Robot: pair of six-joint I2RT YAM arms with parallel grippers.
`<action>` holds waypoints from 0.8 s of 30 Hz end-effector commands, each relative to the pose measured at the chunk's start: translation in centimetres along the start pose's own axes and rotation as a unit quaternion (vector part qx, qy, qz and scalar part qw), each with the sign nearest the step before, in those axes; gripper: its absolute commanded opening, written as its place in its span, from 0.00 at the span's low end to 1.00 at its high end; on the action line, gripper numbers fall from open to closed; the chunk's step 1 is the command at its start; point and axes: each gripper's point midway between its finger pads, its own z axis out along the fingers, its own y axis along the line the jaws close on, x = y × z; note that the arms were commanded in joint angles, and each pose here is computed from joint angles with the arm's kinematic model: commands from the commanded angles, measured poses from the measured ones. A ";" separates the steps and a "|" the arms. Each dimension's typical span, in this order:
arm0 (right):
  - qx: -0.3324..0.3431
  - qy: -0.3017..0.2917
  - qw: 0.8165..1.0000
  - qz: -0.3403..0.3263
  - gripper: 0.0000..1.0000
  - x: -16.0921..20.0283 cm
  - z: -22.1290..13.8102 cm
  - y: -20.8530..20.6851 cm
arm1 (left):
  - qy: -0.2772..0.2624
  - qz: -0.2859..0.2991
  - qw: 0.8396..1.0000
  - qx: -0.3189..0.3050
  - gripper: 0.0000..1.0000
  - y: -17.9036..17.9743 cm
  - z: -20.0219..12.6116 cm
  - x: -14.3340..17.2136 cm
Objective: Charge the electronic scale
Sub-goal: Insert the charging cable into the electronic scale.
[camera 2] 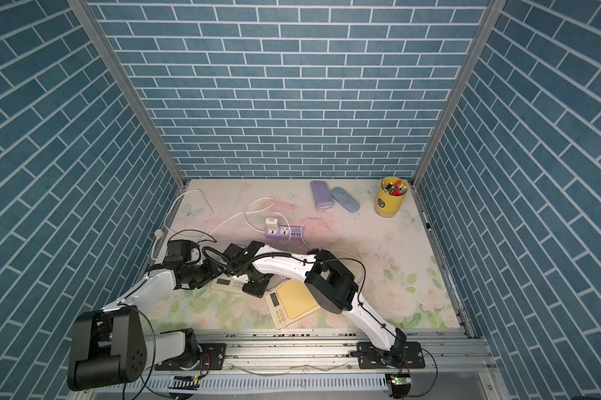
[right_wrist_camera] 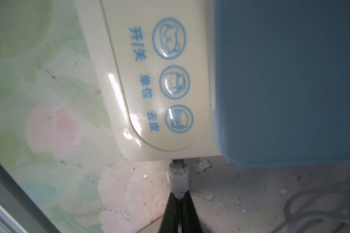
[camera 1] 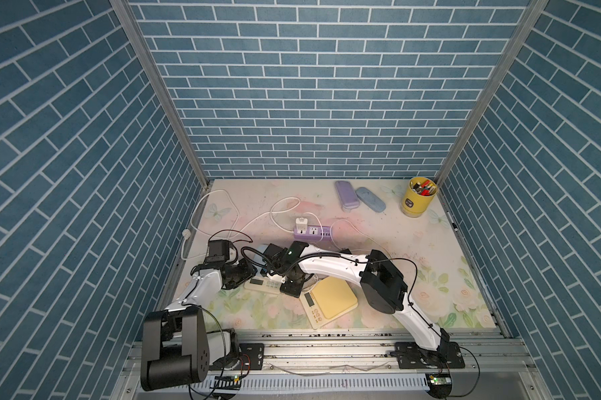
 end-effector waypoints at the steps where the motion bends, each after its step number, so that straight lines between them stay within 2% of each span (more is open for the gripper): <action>1: 0.004 -0.006 1.000 0.007 0.00 -0.5 -0.6 0.2 | 0.027 -0.015 0.999 -0.015 0.52 1.1 0.3 1.7; 8: 0.002 -0.011 1.000 0.006 0.00 -0.8 -0.6 0.3 | 0.030 -0.016 0.999 -0.014 0.52 1.1 0.4 1.9; 15: -0.011 -0.018 0.999 -0.028 0.00 -0.9 -0.7 1.4 | 0.030 -0.020 0.999 -0.012 0.52 1.1 0.5 1.9; 24: 0.005 -0.029 0.999 -0.033 0.00 -1.6 -0.7 0.9 | 0.035 -0.028 0.999 -0.008 0.52 1.1 0.7 2.4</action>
